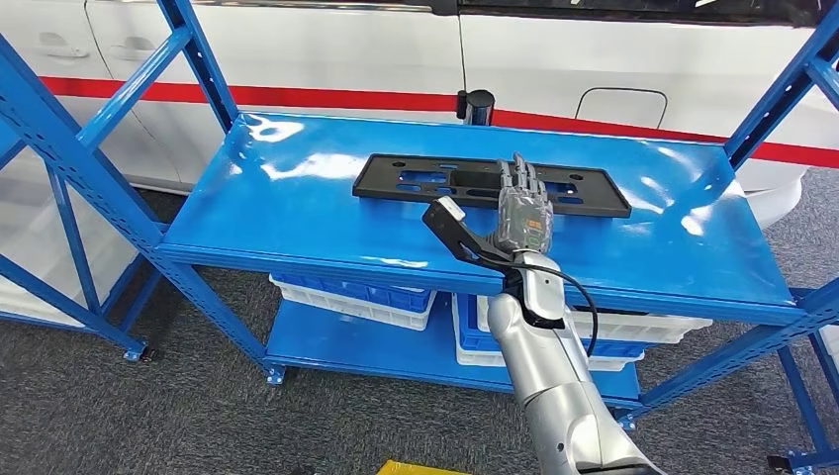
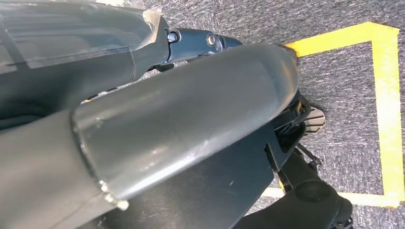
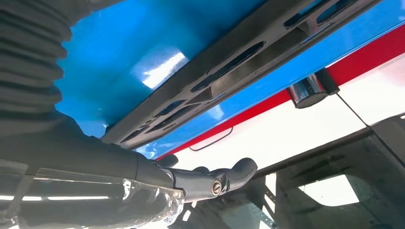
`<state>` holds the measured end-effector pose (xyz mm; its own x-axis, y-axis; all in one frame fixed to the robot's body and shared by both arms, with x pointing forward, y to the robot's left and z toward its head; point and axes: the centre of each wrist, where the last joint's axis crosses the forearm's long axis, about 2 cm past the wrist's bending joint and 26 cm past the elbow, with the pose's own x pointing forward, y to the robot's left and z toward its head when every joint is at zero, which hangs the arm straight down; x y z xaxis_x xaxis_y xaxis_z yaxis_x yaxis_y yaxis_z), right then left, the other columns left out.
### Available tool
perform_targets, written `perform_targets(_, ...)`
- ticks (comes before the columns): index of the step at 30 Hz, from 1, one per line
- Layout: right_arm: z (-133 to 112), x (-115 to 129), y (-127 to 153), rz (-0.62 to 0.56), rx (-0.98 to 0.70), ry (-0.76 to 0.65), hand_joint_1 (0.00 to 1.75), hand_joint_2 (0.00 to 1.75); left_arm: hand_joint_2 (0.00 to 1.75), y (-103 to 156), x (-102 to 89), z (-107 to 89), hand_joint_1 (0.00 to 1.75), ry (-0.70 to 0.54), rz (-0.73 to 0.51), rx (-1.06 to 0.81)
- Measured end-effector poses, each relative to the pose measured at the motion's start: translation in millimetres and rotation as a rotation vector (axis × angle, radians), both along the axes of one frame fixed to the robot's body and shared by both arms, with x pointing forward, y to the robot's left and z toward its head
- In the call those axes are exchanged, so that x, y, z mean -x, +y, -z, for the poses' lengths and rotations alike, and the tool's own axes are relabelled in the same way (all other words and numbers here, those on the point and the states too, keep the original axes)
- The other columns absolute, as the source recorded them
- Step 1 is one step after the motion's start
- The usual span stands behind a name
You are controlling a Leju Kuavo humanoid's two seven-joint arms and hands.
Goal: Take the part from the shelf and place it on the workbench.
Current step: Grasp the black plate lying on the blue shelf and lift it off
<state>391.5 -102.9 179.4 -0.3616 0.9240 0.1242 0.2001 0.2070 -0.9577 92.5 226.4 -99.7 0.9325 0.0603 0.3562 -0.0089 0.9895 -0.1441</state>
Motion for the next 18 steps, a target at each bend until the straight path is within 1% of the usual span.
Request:
perform_targets(9,0,-1,-1,0.007,-0.009,0.003,0.00,1.75,0.00,-1,-1.5,-0.4,0.00,-0.010,0.005,0.001)
perform_targets(13,1,-1,-4,0.014,-0.020,0.009,0.00,1.75,0.00,-2,10.6,1.9,0.00,-0.068,0.013,-0.002)
perform_targets(15,2,0,-6,0.015,-0.022,0.010,0.00,1.75,0.00,-2,13.7,2.5,0.00,-0.072,0.013,-0.006)
perform_targets(18,2,-1,-6,0.009,-0.021,0.014,0.00,1.75,0.00,-1,2.5,0.3,0.00,-0.029,0.008,-0.001)
